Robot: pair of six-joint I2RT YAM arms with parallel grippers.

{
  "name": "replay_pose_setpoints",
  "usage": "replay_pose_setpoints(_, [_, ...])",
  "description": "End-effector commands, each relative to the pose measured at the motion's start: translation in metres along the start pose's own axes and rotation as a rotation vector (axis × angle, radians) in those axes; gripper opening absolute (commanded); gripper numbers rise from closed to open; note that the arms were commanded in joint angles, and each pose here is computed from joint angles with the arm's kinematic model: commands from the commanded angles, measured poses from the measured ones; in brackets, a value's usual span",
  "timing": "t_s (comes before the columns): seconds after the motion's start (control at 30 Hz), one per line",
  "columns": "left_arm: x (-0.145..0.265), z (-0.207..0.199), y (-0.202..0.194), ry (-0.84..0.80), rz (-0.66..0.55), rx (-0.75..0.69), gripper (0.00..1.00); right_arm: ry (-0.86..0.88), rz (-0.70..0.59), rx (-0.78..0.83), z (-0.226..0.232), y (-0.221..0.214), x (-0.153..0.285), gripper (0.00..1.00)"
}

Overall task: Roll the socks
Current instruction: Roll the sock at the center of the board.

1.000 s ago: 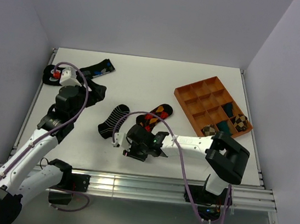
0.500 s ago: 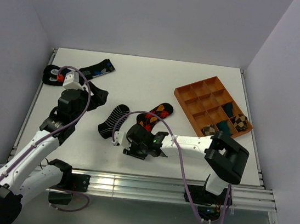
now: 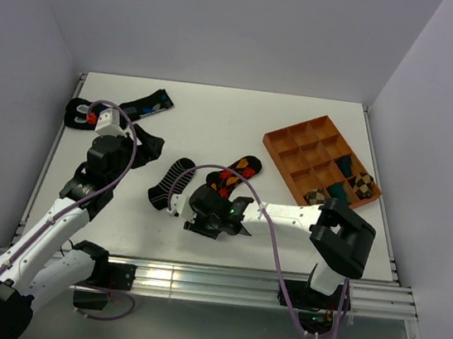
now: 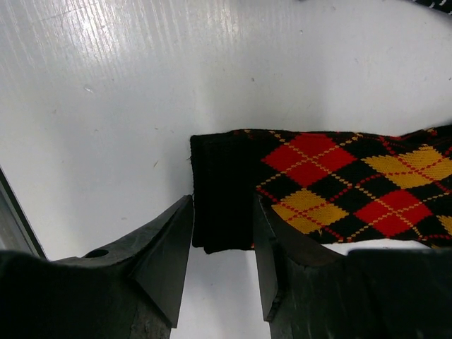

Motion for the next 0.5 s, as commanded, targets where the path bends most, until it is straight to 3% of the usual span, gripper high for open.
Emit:
replay_pose_setpoints(0.0, [0.001, -0.01, 0.009, -0.04, -0.019, -0.015, 0.78, -0.01, -0.005, -0.004, -0.004, 0.01, 0.0, 0.47])
replay_pose_setpoints(0.47, [-0.007, 0.004, -0.009, -0.03, 0.017, -0.002, 0.78, 0.043, 0.026, 0.01, 0.006, 0.0, -0.01, 0.5])
Point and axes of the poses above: each gripper's point midway between its finger pads, its own x axis back along the fingers, its own z axis along the line the jaws close on, y = z × x, the point moved 4 cm from there along x, back along the fingers, and after that the axes turned 8 degrees about x, right-handed, at the moved point
